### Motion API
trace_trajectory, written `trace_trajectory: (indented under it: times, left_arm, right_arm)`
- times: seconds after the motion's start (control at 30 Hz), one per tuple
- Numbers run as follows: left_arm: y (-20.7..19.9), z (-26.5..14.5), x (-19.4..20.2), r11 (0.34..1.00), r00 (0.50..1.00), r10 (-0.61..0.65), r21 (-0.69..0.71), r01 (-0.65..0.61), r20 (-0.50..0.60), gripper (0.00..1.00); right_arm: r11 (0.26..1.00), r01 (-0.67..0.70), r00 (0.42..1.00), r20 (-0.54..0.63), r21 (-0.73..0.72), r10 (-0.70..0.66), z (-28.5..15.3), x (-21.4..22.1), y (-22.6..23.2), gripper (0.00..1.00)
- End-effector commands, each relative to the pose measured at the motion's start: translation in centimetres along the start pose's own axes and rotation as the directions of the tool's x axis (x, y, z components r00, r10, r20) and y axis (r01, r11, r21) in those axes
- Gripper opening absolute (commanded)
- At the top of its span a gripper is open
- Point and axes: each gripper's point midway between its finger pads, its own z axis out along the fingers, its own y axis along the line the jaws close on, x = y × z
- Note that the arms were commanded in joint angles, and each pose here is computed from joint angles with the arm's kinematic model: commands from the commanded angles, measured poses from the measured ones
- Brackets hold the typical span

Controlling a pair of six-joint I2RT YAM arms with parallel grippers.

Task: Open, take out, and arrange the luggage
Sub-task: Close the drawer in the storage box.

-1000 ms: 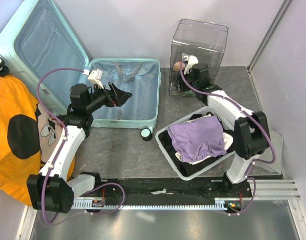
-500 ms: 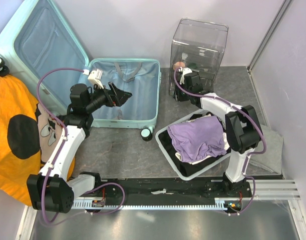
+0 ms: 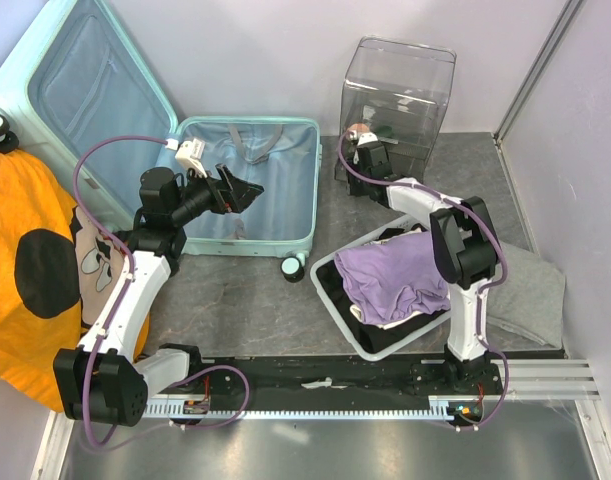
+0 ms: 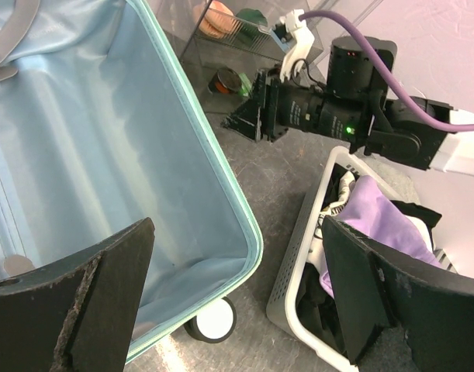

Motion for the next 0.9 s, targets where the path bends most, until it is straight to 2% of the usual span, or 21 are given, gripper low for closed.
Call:
trace_trajectory:
  times: [0.0,0.2,0.33,0.57,0.87]
  left_arm:
    - [-1.0,-0.3,-1.8,0.998,0.998,0.052,0.021,-0.053,0.047,0.95]
    - [-0.8,-0.3,-1.9,0.998,0.997,0.059,0.008,-0.059,0.049,0.95]
    - [-0.8,-0.4,-1.9,0.998,0.997,0.062,0.005,-0.062,0.050,0.95]
    - [-0.8,-0.4,-1.9,0.998,0.997,0.062,0.005,-0.062,0.050,0.95]
    - [-0.6,-0.4,-1.9,0.998,0.996,0.066,-0.001,-0.066,0.052,0.95]
  right_arm:
    - [0.998,0.015,0.989,0.146,0.069,-0.025,1.0,-5.5,-1.4,0.40]
    - [0.984,0.085,0.981,0.161,0.160,-0.111,1.9,-6.7,-3.5,0.40]
    - [0.963,0.164,0.970,0.142,0.212,-0.197,2.0,-6.9,-5.1,0.40]
    - [0.934,0.234,0.955,0.114,0.268,-0.272,2.2,-6.9,-7.1,0.40]
    - [0.911,0.241,0.942,0.147,0.334,-0.303,2.9,-7.9,-9.0,0.40]
